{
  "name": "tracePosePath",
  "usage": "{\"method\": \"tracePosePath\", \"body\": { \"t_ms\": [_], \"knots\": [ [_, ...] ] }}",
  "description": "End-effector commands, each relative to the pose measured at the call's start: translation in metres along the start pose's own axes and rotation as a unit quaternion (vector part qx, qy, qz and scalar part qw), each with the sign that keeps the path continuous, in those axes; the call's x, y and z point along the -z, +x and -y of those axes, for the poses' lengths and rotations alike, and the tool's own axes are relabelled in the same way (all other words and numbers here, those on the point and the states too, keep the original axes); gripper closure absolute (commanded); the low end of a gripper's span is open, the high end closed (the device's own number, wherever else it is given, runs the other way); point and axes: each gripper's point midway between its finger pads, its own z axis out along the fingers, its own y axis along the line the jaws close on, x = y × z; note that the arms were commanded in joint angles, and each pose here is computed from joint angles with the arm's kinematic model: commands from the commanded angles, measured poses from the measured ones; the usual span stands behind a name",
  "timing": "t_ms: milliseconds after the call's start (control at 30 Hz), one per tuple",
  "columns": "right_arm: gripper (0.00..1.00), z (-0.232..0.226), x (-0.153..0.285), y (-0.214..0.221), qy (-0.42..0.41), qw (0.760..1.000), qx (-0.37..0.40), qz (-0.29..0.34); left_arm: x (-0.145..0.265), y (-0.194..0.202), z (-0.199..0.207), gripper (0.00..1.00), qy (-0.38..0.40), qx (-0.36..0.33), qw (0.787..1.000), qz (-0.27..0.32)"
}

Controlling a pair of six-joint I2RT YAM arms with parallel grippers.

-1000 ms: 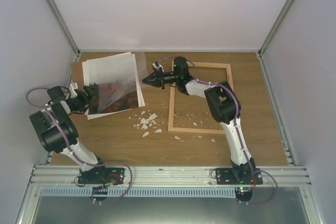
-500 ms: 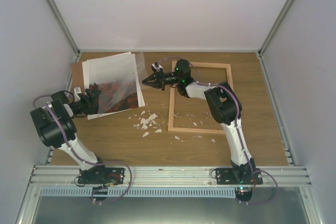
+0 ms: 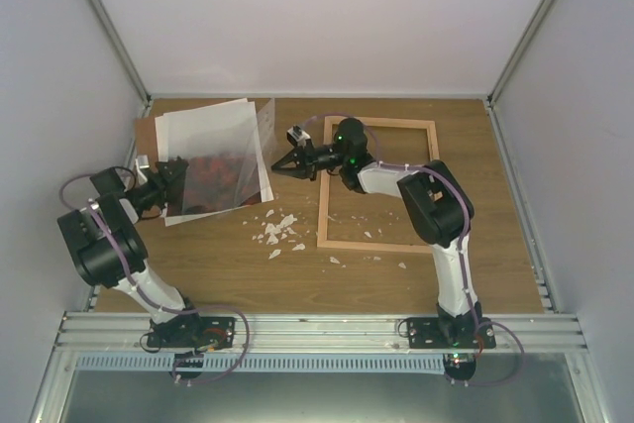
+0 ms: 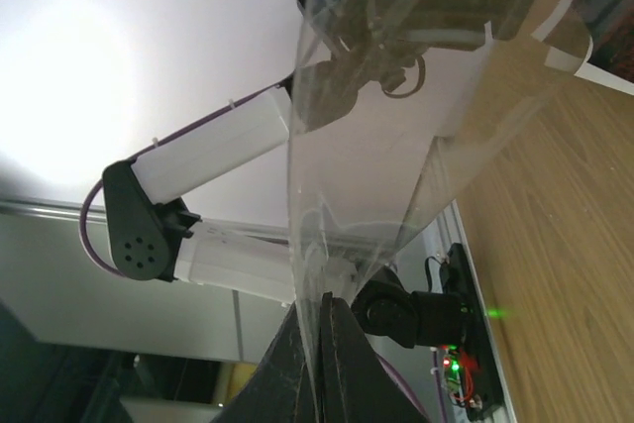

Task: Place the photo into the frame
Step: Pick up the photo frame item at the center of the board.

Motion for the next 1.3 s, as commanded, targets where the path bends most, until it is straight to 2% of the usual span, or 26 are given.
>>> {"method": "tracePosePath", "body": {
  "t_ms": [0,200,367,600,867,1033,1267],
  "knots": [
    [1.0,0.001,0.001,0.013,0.01,1.0,0.017,-0.019,0.003,0.003,-0.01,0.15,-0.016,-0.017,1.0,0.01],
    [0.99,0.001,0.007,0.0,0.008,1.0,0.017,-0.001,-0.001,0.021,-0.06,0.13,-0.074,0.025,0.997,-0.013],
    [0.99,-0.006,0.009,-0.007,-0.005,1.0,0.017,0.009,-0.001,0.035,-0.073,0.12,-0.089,0.029,0.995,-0.034],
    [0.99,-0.009,0.009,-0.005,-0.013,1.0,0.019,0.014,-0.001,0.042,-0.058,0.12,-0.053,0.027,0.998,-0.033],
    [0.99,-0.005,0.003,0.018,-0.012,1.0,0.025,-0.012,-0.007,0.047,-0.024,0.19,0.024,0.024,0.998,-0.059],
    [0.99,-0.002,0.003,0.025,-0.008,1.0,0.023,-0.019,-0.006,0.047,-0.006,0.32,0.044,0.004,0.997,-0.062],
    [0.99,0.005,0.008,0.044,0.006,0.999,0.025,-0.031,0.002,0.034,0.024,0.6,0.051,-0.047,0.996,-0.047]
  ]
}}
